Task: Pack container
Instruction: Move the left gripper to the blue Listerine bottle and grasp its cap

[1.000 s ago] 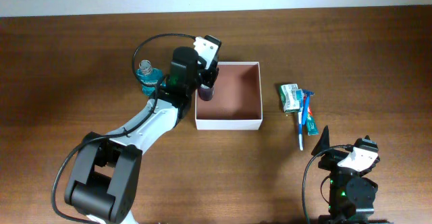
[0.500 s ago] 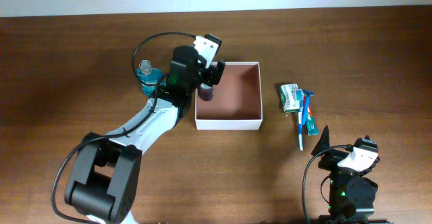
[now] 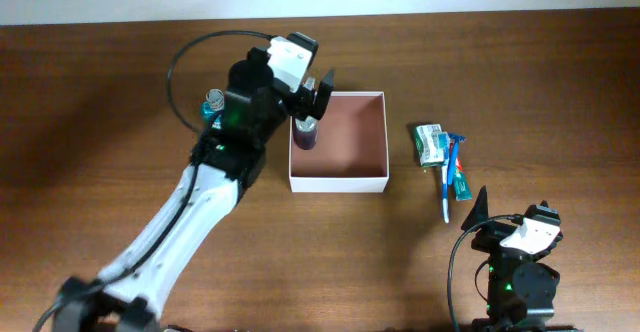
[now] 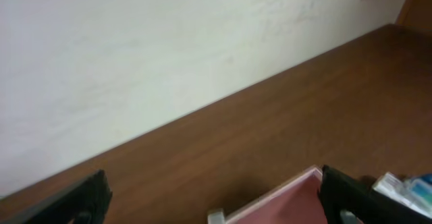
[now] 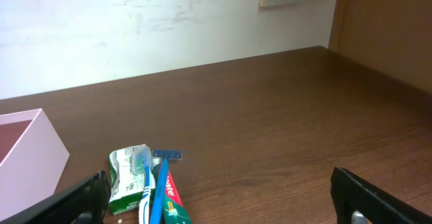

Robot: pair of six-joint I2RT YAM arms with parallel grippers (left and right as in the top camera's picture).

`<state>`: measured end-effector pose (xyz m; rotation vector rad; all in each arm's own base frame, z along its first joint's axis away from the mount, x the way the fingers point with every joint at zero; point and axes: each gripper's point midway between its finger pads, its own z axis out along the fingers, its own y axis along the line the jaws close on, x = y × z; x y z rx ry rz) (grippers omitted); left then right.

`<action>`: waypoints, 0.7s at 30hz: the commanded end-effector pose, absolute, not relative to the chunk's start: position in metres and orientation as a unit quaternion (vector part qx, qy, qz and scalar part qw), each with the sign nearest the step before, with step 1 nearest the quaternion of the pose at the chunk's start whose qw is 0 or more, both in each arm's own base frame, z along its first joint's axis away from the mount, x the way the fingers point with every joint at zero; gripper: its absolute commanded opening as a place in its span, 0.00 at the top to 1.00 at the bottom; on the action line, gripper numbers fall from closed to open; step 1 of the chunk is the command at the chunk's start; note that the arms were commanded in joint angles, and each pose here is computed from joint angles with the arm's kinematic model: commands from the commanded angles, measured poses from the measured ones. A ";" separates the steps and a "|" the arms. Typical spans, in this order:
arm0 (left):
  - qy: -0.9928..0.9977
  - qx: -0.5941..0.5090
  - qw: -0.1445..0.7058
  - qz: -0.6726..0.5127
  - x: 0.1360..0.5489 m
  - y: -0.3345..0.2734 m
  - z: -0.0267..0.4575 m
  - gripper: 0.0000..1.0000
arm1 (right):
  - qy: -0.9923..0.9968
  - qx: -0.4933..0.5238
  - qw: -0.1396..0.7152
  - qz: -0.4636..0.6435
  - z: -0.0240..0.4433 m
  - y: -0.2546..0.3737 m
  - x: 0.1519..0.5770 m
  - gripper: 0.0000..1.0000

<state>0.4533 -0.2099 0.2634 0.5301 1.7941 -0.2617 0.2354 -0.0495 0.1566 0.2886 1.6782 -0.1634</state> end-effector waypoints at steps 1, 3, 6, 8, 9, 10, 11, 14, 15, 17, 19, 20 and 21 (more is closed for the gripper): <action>0.775 0.175 0.606 -0.039 0.436 -0.169 0.304 0.01 | 0.743 0.128 0.653 -0.078 0.154 -0.051 0.235 0.01; 0.795 0.136 0.591 -0.005 0.429 -0.148 0.301 0.01 | 0.743 0.128 0.653 -0.078 0.154 -0.051 0.235 0.01; 0.821 0.081 0.564 0.027 0.424 -0.123 0.288 0.01 | 0.743 0.128 0.653 -0.078 0.154 -0.051 0.235 0.02; 0.843 0.027 0.536 0.035 0.421 -0.102 0.272 0.01 | 0.743 0.128 0.653 -0.078 0.154 -0.051 0.235 0.02; 0.852 -0.005 0.522 0.030 0.420 -0.090 0.264 0.01 | 0.743 0.128 0.653 -0.078 0.154 -0.051 0.235 0.01; 0.857 -0.027 0.514 0.023 0.421 -0.080 0.260 0.01 | 0.743 0.128 0.653 -0.078 0.154 -0.051 0.235 0.01; 0.858 -0.035 0.512 0.017 0.422 -0.076 0.259 0.01 | 0.743 0.128 0.653 -0.078 0.154 -0.051 0.235 0.02; 0.862 -0.038 0.505 -0.016 0.426 -0.066 0.256 0.01 | 0.743 0.128 0.653 -0.078 0.154 -0.051 0.235 0.01; 0.863 -0.040 0.503 -0.023 0.427 -0.062 0.256 0.01 | 0.743 0.128 0.653 -0.078 0.154 -0.051 0.235 0.02; 0.865 -0.043 0.498 -0.035 0.429 -0.055 0.253 0.01 | 0.743 0.128 0.653 -0.078 0.154 -0.051 0.235 0.02; 0.871 -0.039 0.488 -0.047 0.431 -0.056 0.245 0.01 | 0.743 0.128 0.653 -0.078 0.154 -0.051 0.235 0.02; 0.876 -0.038 0.478 -0.046 0.432 -0.056 0.236 0.01 | 0.743 0.128 0.653 -0.078 0.154 -0.051 0.235 0.01; 0.879 -0.038 0.474 -0.045 0.432 -0.056 0.232 0.01 | 0.743 0.128 0.653 -0.078 0.154 -0.051 0.235 0.01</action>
